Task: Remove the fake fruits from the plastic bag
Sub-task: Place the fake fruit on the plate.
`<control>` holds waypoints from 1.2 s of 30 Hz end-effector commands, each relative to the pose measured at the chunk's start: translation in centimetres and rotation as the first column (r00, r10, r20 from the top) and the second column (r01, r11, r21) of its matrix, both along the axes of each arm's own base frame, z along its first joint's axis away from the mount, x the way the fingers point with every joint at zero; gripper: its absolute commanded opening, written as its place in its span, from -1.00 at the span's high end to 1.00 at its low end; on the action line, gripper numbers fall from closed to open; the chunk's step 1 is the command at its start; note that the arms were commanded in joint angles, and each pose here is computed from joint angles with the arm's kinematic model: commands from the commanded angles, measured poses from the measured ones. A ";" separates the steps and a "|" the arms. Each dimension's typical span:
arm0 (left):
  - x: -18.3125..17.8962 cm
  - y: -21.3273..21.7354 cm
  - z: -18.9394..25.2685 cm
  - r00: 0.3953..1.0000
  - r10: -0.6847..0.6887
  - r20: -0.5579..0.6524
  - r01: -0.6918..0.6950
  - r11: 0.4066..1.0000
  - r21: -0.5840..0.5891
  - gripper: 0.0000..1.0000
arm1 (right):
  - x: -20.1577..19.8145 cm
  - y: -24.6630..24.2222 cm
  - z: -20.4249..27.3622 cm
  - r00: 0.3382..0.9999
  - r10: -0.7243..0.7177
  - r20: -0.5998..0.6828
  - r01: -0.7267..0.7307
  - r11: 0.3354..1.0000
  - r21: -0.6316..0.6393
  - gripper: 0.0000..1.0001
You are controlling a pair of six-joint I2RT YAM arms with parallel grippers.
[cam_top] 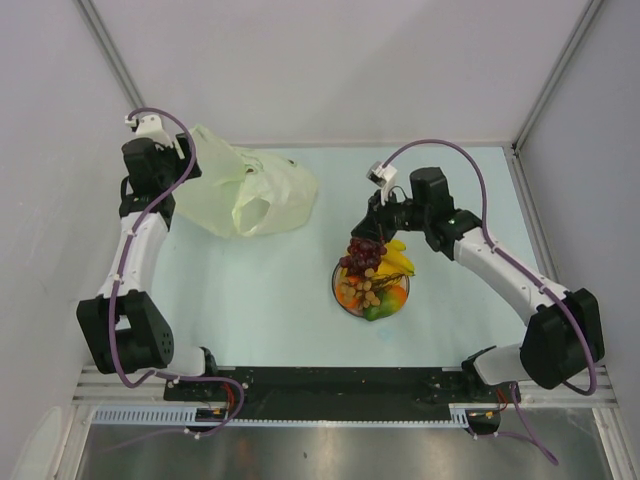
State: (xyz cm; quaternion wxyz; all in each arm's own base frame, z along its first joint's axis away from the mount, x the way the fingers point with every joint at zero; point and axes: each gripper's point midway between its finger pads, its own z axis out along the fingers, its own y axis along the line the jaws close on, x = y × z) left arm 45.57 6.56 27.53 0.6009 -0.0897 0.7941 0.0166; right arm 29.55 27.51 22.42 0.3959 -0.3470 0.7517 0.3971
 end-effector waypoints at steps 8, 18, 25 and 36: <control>0.0 -0.5 1.2 0.999 -0.017 0.040 0.018 1.000 -0.016 -0.63 | -1.8 -1.2 -0.2 0.999 0.041 0.006 -0.041 0.999 -0.012 0.78; 0.0 -0.8 0.7 0.999 -0.025 0.031 0.025 1.000 -0.017 -0.62 | -2.1 -1.8 -0.9 0.999 0.030 -0.011 -0.030 0.999 -0.025 0.31; 0.2 -1.2 0.1 0.999 -0.037 0.019 0.038 0.999 -0.024 -0.62 | -2.7 -2.8 -1.6 0.998 0.031 -0.049 -0.033 0.998 -0.049 0.07; 0.3 -2.1 -0.9 0.998 -0.065 -0.002 0.065 0.997 -0.034 -0.61 | -4.2 -4.7 -3.0 0.995 0.015 -0.097 -0.024 0.995 -0.093 -0.32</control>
